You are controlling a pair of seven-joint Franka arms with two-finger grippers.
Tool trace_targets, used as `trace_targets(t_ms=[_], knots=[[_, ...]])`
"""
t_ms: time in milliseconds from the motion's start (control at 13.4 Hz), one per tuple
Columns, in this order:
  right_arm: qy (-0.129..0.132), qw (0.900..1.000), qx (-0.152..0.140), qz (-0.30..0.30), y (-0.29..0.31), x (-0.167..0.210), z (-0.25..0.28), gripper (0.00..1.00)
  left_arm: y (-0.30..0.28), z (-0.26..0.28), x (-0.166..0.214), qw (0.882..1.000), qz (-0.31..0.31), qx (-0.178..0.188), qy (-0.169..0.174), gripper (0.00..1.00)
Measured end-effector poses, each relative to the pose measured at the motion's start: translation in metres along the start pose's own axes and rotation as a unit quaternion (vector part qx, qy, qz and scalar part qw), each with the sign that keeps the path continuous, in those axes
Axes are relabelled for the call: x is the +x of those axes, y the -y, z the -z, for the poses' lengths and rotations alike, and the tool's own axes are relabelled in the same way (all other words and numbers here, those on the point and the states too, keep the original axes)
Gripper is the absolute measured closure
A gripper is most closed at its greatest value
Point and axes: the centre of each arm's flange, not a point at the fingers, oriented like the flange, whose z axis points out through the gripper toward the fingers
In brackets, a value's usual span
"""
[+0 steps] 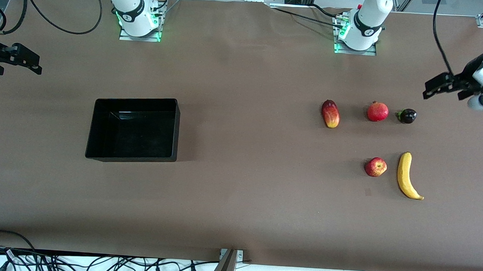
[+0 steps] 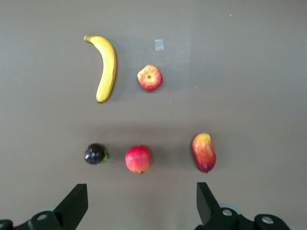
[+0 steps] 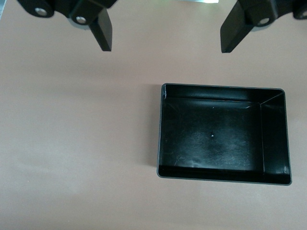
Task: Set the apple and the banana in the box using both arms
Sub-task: 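Reach the left gripper to the red apple while the right gripper reaches the box, then grasp the red apple with the left gripper while the right gripper grips the box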
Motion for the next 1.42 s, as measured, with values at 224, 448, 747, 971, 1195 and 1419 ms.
trace_targets(t_ms=[224, 448, 747, 971, 1195, 1419], knots=[[0.0, 1.0, 0.001, -0.01, -0.009, -0.002, 0.0, 0.0, -0.004, -0.05, 0.035, 1.0, 0.0, 0.007, 0.005, 0.0], [0.002, 1.0, 0.006, -0.023, -0.021, -0.004, -0.002, 0.0, -0.011, -0.116, 0.074, 1.0, 0.004, 0.001, -0.001, 0.0], [0.005, 1.0, 0.009, -0.026, -0.023, -0.003, -0.007, 0.0, -0.001, -0.213, 0.114, 1.0, 0.02, -0.013, -0.003, 0.0], [0.013, 1.0, 0.012, -0.026, -0.022, 0.01, -0.049, 0.0, 0.004, -0.252, 0.128, 1.0, 0.012, -0.006, -0.015, 0.0], [-0.001, 1.0, 0.01, -0.024, -0.019, 0.022, -0.121, 0.0, 0.012, -0.281, 0.136, 1.0, 0.015, -0.001, -0.025, 0.0], [-0.036, 0.999, 0.006, -0.025, -0.012, 0.02, -0.195, 0.0, 0.022, -0.324, 0.142, 0.999, 0.018, 0.005, -0.03, 0.0]])
